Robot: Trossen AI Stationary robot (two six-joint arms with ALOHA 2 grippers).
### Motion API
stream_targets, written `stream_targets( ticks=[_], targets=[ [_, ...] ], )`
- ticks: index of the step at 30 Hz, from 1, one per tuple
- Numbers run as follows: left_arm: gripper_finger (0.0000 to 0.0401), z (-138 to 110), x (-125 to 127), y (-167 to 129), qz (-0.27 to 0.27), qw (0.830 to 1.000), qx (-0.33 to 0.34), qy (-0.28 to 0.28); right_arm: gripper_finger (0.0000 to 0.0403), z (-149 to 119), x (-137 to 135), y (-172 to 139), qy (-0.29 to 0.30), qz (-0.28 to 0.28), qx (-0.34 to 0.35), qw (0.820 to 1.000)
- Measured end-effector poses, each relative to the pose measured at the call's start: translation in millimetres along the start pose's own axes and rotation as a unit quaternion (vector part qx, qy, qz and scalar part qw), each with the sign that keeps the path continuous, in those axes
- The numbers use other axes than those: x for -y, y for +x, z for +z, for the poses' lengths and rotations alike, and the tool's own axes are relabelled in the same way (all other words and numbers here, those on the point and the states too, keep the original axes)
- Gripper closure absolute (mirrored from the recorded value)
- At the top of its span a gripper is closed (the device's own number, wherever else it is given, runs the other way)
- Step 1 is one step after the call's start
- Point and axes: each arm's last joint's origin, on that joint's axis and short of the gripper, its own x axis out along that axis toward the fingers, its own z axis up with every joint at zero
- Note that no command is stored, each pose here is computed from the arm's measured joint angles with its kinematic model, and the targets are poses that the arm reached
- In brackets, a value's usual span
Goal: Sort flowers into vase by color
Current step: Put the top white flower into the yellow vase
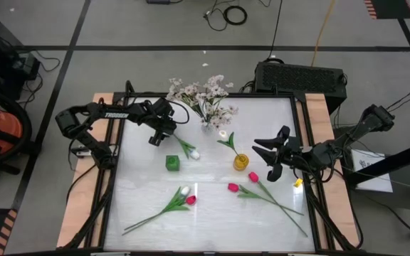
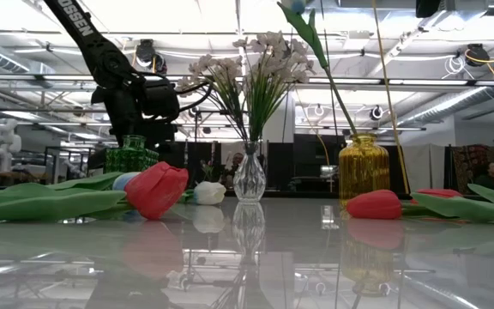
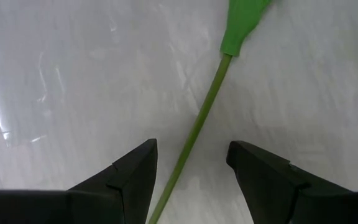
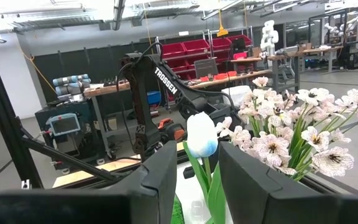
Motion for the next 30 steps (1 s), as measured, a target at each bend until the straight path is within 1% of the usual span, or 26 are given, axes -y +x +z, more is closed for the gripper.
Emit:
stream_targets(
  ticks=[7, 12, 16, 19, 25, 30],
  targets=[
    [0.0183, 0.2, -0.2, 0.0, 0.001, 1.0, 0.001, 0.005, 0.0291, 0.0, 0.0, 0.0, 0.0, 0.0, 0.0, 1.0],
    [0.0183, 0.3, -0.3, 0.1, 0.0, 1.0, 0.003, 0.025, 0.0291, 0.0, 0.0, 0.0, 0.0, 0.0, 0.0, 1.0],
    [0.0184, -0.4, 0.0, 0.0, -0.003, 1.0, 0.003, 0.022, 0.0291, 0.0, 0.0, 0.0, 0.0, 0.0, 0.0, 1.0],
    [0.0201, -0.9, 0.8, 0.0, -0.007, 1.0, 0.0, 0.0, 0.0291, 0.1, 0.0, 0.0, 0.0, 0.0, 0.0, 1.0],
    [0.025, -1.4, 1.7, -0.1, -0.011, 1.0, -0.002, -0.004, 0.0291, 0.1, 0.0, 0.0, -0.003, 0.0, 0.0, 1.0],
    [0.0279, -2.0, 3.1, -0.1, -0.018, 1.0, -0.006, -0.009, 0.0291, -0.4, 0.1, 0.0, -0.005, 0.0, -0.002, 1.0]
  ],
)
